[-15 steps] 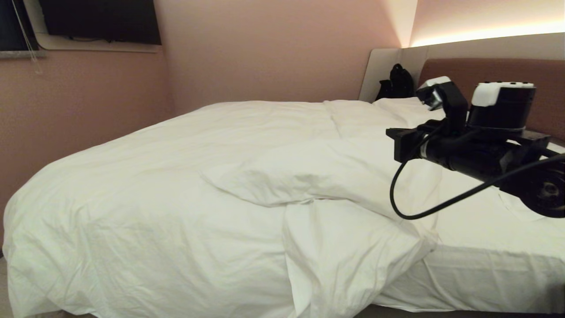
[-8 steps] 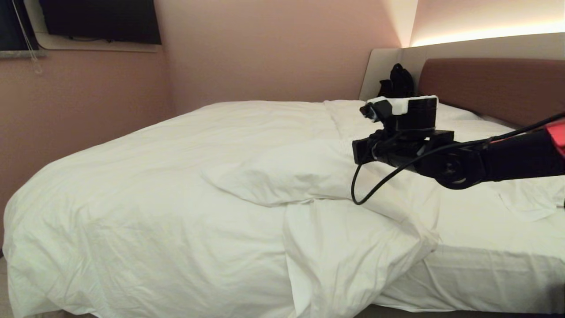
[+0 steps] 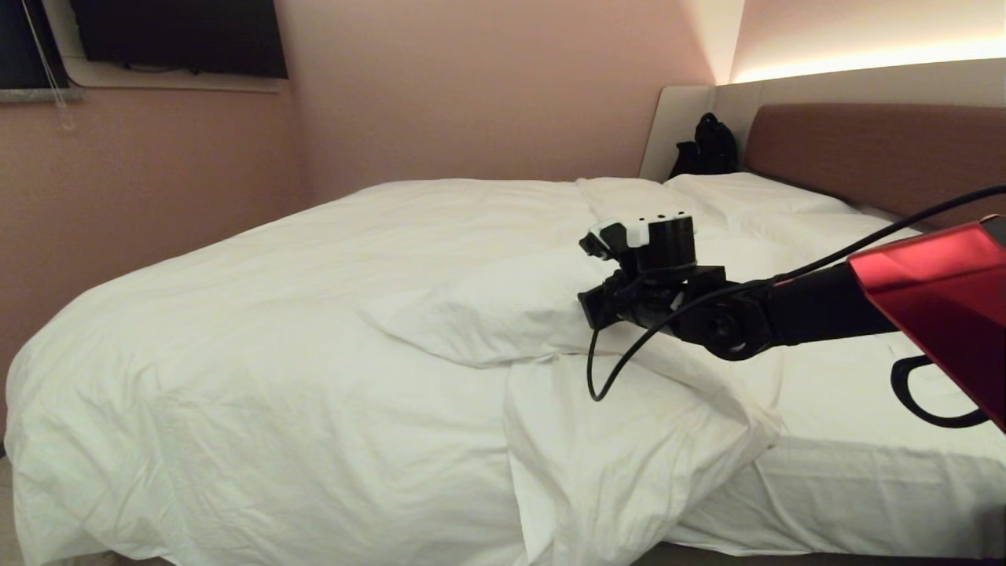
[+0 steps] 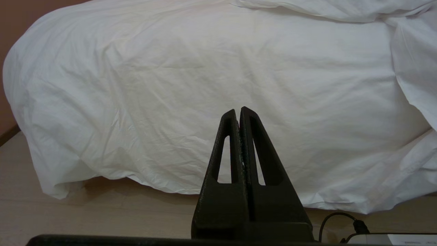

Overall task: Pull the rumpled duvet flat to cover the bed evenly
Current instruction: Flatten the corners of the folded blanket

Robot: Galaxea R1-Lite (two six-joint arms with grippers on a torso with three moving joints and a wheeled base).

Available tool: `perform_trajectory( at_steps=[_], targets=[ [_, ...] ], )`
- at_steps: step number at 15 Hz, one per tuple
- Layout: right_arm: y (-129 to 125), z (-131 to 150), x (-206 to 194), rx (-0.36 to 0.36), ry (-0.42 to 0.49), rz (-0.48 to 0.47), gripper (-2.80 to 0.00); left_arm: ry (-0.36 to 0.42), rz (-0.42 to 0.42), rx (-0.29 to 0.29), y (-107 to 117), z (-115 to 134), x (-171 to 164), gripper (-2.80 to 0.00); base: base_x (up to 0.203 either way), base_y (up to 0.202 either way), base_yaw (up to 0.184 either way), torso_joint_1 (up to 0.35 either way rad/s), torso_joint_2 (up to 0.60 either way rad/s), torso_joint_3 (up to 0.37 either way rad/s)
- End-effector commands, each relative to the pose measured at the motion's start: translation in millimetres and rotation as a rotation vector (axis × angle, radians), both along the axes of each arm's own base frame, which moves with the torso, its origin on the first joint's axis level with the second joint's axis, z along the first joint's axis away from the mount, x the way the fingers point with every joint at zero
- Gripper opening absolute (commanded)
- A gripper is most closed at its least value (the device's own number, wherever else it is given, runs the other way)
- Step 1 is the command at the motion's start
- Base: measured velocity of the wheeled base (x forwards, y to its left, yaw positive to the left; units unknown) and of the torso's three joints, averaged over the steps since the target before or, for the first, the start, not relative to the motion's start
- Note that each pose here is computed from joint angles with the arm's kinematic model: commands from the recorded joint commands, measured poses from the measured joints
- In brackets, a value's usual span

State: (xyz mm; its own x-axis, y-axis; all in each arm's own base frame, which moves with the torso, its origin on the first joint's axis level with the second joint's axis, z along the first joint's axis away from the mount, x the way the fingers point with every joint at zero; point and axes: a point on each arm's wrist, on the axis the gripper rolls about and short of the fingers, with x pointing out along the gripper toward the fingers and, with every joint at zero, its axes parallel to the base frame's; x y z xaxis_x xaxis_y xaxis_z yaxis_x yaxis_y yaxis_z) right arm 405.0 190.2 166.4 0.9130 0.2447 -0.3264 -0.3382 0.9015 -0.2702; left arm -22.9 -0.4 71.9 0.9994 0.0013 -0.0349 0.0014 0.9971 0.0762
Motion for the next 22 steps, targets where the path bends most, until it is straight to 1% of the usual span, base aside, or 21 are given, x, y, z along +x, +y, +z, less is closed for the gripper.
perform_trajectory(
  at_steps=[1,2,4,5,6,9,10,11,14,16,17,21,22],
  targets=[
    [4.8,-6.0,-1.2,-0.076,-0.008,0.002,0.0,-0.001,0.0,0.0,0.0,0.1,0.0,-2.8,0.0,0.0,0.0,0.0,0.0,0.0],
    [4.9,-7.3,-1.6,-0.127,-0.017,0.009,0.0,0.0,0.0,0.0,0.0,0.0,0.0,-2.8,0.0,0.0,0.0,0.0,0.0,0.0],
    [4.7,-8.6,-2.2,-0.175,-0.024,0.024,0.0,0.0,0.0,0.0,0.0,0.0,0.0,-2.8,0.0,0.0,0.0,0.0,0.0,0.0],
    [4.6,-9.4,-2.3,-0.226,-0.035,0.042,0.0,-0.001,0.0,0.0,0.0,0.1,0.0,-2.8,0.0,0.0,0.0,0.0,0.0,0.0],
    [5.5,-9.5,-1.6,-0.243,-0.041,0.05,0.0,0.0,0.0,0.0,0.0,0.0,0.0,-2.8,0.0,0.0,0.0,0.0,0.0,0.0],
    [6.8,-9.9,0.2,-0.251,-0.046,0.054,0.0,-0.001,0.0,0.0,0.0,0.1,0.0,-2.8,0.0,0.0,0.0,0.0,0.0,0.0],
    [10.2,-17.5,4.0,-0.261,-0.038,0.061,0.0,-0.001,0.0,0.0,0.0,0.1,0.0,-2.8,0.0,0.0,0.0,0.0,0.0,0.0],
    [12.5,-18.6,2.7,-0.263,-0.037,0.067,0.0,-0.001,0.0,0.0,0.0,0.1,0.0,-2.8,0.0,0.0,0.0,0.0,0.0,0.0],
    [24.4,-11.0,-18.2,-0.251,-0.072,0.11,0.0,-0.001,0.0,0.0,0.0,0.1,0.0,-2.8,0.0,0.0,0.0,0.0,0.0,0.0],
    [38.2,-8.3,-41.1,-0.25,-0.086,0.163,0.0,-0.001,0.0,0.0,0.0,0.1,0.0,-2.8,0.0,0.0,0.0,0.0,0.0,0.0],
    [40.6,-8.7,-43.5,-0.251,-0.087,0.172,0.0,-0.001,0.0,0.0,0.0,0.1,0.0,-2.8,0.0,0.0,0.0,0.0,0.0,0.0],
    [43.4,-13.1,-37.3,-0.258,-0.086,0.171,0.0,-0.001,0.0,0.0,0.0,0.1,0.0,-2.8,0.0,0.0,0.0,0.0,0.0,0.0],
    [44.7,-25.4,-26.2,-0.268,-0.07,0.163,0.0,-0.001,0.0,0.0,0.0,0.1,0.0,-2.8,0.0,0.0,0.0,0.0,0.0,0.0]
  ],
)
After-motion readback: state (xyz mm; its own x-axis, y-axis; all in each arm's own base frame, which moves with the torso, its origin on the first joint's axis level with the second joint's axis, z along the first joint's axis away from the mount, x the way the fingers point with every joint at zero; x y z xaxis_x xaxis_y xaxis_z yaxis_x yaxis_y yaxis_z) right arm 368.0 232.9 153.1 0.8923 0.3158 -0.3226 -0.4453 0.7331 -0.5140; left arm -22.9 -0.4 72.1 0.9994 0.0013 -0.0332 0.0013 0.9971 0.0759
